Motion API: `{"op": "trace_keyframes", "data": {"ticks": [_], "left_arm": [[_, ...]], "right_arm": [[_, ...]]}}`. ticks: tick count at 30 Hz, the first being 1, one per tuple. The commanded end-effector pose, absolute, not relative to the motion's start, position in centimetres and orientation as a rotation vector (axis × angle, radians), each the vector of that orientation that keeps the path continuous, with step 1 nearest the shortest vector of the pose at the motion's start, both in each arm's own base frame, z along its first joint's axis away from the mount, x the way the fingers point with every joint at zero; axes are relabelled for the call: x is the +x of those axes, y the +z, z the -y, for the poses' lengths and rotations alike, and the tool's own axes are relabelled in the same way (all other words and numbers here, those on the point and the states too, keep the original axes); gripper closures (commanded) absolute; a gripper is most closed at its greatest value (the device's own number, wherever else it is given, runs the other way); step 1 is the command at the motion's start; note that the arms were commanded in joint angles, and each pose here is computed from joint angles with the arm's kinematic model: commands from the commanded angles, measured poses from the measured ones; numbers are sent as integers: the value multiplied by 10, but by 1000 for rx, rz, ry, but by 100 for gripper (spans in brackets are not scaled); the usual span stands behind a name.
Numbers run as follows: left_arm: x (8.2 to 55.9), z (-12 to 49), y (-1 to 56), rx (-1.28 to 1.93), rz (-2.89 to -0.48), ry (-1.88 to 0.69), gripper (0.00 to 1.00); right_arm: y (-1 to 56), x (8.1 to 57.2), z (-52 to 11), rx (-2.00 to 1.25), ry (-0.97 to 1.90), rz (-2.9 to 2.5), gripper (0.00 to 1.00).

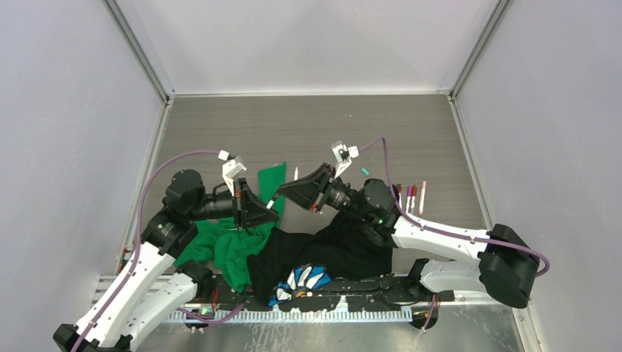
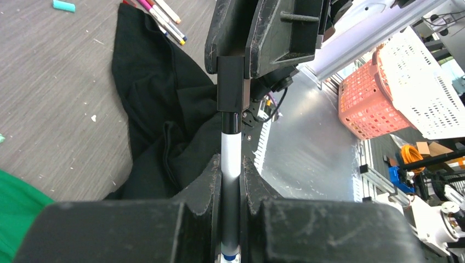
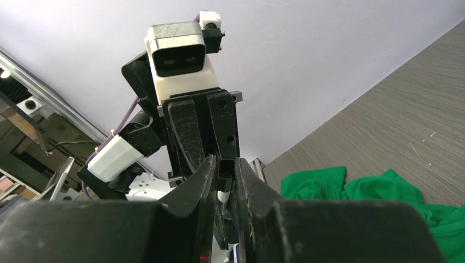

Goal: Insert the pens into the pen caps
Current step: Insert the pen cap onto the pen.

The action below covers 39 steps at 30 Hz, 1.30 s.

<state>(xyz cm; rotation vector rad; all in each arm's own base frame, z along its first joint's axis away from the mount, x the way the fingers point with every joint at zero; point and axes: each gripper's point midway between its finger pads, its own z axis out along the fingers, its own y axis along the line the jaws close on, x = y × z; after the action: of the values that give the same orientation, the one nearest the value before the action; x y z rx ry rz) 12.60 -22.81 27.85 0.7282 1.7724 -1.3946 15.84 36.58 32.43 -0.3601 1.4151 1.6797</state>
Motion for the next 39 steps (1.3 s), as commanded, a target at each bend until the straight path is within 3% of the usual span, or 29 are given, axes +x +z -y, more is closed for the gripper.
{"op": "trace_keyframes", "data": {"ticks": [1,22,27,32,35,39], "left_arm": [[148,227,351,716,-1433,-1270,100],[169,214,347,613,-1466,-1123,100],[157,223,336,753,-1475,-1165,100],[142,231,319,903,-1504,-1170,100],[139,236,307,948,-1545,-1163,99],[139,237,303,957,-1571,-1155,89]], "right_arm": [[212,68,-381,-770,1781,-1830,99],[157,8,-382,-934,1752,-2171,99],[204,68,-386,-813,1529,-2008,99],[286,137,-376,-575,1398,-1718,99],[311,156,-370,-510,1345,-1624,99],[324,163,-362,-465,1360,-1572,99]]}}
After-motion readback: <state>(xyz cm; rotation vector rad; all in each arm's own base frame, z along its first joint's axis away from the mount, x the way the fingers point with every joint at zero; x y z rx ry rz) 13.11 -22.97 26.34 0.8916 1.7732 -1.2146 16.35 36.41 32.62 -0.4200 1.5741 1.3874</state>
